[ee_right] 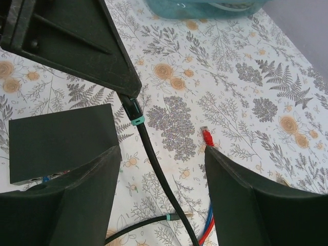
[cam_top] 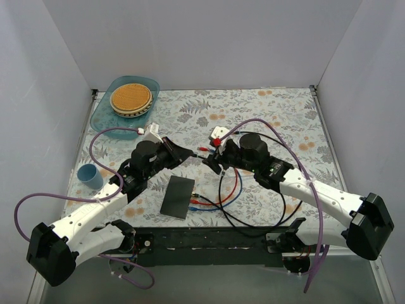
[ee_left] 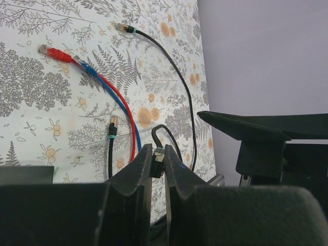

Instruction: Insert the plug into the switch port

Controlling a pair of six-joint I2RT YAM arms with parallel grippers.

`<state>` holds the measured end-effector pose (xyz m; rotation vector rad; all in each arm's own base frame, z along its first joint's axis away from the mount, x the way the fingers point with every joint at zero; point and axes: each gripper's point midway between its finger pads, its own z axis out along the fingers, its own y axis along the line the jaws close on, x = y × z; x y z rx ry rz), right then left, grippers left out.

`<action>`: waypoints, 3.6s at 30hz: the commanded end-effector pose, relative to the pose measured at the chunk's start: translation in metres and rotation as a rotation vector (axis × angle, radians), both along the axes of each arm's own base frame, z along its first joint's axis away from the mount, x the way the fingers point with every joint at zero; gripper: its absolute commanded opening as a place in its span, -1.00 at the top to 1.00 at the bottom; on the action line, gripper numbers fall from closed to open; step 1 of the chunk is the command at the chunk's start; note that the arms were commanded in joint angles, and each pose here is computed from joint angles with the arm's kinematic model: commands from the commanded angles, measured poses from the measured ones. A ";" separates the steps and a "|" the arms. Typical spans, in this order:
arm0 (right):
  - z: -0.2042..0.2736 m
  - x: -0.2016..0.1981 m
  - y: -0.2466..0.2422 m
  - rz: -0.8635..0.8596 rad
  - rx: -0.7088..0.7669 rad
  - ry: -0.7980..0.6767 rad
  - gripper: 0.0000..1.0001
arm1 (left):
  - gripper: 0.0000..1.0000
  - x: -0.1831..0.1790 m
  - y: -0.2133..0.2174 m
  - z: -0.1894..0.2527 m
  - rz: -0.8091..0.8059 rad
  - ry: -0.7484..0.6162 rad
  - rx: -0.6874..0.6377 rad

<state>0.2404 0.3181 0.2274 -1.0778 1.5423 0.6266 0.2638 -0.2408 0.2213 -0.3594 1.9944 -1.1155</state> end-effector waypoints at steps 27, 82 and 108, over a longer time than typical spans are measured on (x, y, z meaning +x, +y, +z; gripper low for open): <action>0.022 0.007 0.040 0.122 0.052 -0.043 0.20 | 1.00 -0.002 -0.009 0.024 -0.045 -0.030 -0.056; -0.101 -0.028 -0.004 0.070 -0.213 0.276 0.97 | -0.97 0.018 0.072 -0.071 0.089 0.165 0.364; -0.203 -0.069 0.012 0.095 -0.391 0.490 0.97 | -0.78 -0.045 0.072 -0.168 0.016 0.350 0.245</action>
